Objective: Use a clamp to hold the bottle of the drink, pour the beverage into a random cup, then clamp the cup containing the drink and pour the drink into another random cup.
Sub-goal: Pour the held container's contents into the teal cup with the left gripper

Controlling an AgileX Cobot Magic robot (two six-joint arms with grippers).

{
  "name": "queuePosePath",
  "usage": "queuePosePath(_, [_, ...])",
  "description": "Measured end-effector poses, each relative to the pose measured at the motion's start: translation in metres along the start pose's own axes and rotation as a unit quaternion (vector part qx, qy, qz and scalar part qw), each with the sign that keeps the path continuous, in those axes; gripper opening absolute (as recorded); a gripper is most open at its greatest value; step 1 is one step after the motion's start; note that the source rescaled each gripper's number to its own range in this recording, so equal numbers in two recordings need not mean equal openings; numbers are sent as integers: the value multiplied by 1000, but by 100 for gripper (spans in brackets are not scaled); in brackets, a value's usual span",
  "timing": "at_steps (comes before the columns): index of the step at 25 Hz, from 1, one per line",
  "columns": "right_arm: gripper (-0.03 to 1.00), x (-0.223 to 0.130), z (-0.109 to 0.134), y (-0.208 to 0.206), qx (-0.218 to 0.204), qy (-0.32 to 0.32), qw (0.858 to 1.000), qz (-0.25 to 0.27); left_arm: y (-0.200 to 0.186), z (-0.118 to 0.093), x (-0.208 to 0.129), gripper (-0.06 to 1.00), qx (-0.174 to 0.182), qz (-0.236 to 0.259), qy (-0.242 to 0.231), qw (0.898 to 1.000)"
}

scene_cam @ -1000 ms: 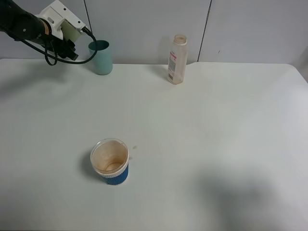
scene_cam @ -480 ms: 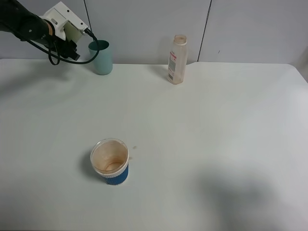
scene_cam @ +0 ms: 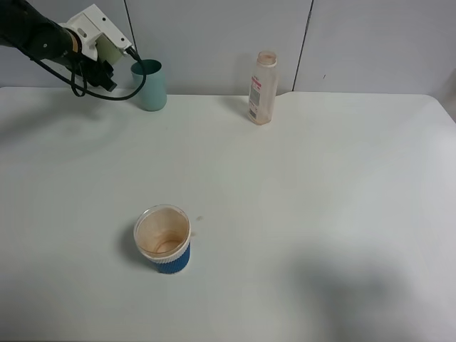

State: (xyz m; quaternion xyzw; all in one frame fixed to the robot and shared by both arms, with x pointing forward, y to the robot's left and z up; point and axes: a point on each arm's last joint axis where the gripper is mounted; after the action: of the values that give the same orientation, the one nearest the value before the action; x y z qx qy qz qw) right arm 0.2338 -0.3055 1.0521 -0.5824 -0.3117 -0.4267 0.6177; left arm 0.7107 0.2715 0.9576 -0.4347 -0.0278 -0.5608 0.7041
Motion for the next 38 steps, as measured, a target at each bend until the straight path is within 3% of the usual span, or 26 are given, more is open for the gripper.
queuePosePath(10, [100,0,0,0,0,0,1000,0,17,2,12,2,7,14,24,1000])
queuePosePath(16, [100,0,0,0,0,0,1000,0,17,-4,18,2,2,9,60,998])
queuePosePath(38, [100,0,0,0,0,0,1000,0,17,-5,19,2,6,16,114,993])
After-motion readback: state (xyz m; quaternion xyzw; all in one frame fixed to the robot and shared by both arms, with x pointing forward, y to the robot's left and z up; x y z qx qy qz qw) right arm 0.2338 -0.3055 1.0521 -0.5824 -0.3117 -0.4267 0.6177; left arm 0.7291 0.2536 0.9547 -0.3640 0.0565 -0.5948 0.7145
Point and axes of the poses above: a point on each arm's last joint axis where the gripper is mounted, y pointing out along that axis toward the gripper, z along the wrist's bending axis when the last joint is at zero, x = y × z, and after that the axes turned 5 degrees about y, right-handed
